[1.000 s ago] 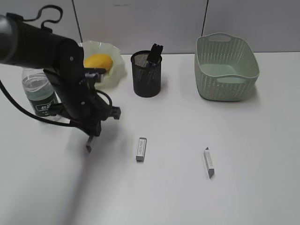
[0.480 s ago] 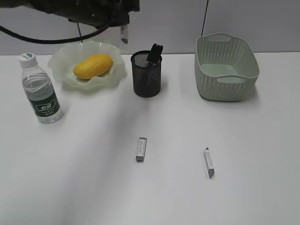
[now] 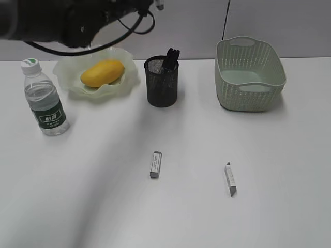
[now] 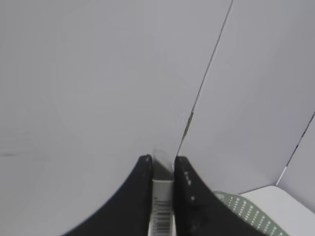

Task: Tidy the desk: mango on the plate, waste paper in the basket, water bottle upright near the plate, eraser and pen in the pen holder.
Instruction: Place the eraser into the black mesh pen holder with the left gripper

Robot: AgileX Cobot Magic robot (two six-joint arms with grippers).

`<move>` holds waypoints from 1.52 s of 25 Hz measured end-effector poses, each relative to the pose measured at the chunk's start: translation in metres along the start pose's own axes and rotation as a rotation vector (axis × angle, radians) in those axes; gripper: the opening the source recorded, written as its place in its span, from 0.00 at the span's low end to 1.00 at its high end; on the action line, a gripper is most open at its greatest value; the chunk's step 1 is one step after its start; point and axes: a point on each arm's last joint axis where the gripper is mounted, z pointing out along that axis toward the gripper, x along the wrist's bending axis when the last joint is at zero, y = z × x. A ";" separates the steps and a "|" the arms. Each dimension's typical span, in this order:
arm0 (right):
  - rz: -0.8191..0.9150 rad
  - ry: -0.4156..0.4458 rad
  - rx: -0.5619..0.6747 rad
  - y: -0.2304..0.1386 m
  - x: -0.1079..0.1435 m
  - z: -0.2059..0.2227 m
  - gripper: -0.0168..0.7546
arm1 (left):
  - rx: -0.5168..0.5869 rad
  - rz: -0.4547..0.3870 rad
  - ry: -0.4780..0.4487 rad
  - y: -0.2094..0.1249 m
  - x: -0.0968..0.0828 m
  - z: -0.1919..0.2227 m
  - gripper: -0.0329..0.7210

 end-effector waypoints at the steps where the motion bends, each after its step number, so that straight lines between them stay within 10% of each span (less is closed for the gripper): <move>1: 0.000 0.000 0.000 0.000 0.000 0.000 0.52 | 0.003 0.016 -0.012 -0.007 0.001 0.002 0.16; 17: 0.001 0.000 0.000 0.000 0.000 0.000 0.52 | 0.301 0.042 0.073 -0.082 0.023 0.009 0.16; 38: 0.001 0.000 0.000 0.000 0.000 0.000 0.51 | 0.312 0.040 0.066 -0.105 0.029 0.011 0.22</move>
